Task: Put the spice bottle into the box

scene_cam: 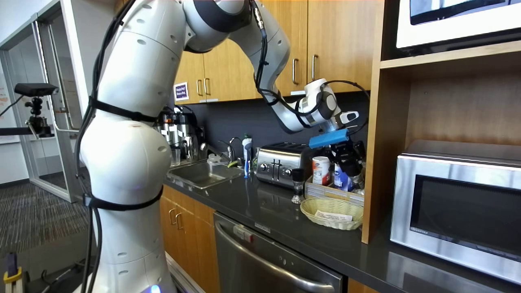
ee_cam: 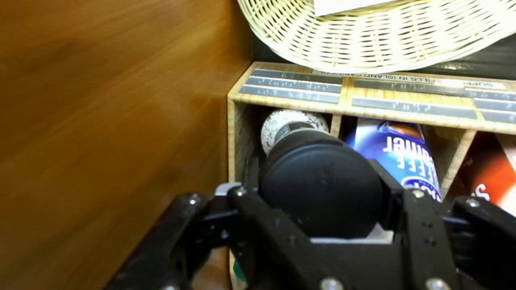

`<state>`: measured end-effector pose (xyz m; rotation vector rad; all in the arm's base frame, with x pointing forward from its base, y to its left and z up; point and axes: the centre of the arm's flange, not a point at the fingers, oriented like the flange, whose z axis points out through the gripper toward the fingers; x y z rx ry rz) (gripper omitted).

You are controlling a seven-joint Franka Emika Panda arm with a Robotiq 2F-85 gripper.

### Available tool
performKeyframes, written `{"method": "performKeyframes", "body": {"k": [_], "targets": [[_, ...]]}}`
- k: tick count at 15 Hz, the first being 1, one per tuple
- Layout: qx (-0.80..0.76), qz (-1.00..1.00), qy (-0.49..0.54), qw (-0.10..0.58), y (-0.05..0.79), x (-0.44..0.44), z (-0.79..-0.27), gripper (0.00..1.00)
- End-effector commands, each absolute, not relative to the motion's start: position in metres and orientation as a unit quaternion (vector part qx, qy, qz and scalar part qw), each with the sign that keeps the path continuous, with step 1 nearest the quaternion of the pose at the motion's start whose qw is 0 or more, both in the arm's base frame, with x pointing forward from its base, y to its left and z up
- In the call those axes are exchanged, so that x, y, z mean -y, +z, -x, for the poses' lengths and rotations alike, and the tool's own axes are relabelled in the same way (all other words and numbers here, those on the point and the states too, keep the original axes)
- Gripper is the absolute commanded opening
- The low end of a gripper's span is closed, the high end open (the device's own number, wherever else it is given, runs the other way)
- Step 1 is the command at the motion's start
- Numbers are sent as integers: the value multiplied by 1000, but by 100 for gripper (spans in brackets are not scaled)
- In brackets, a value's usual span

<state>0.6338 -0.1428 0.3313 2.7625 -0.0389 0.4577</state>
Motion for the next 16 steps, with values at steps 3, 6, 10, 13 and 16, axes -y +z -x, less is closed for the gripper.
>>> {"method": "performKeyframes", "body": {"k": [3,6,10,13,16], "targets": [[5,-974,140,177,352,136,-653,40],[5,-977,128,172,348,137,-656,40],[5,-979,120,164,339,143,-658,40],[8,-982,110,154,328,148,-660,40],[10,-984,99,148,318,151,-662,40]]}}
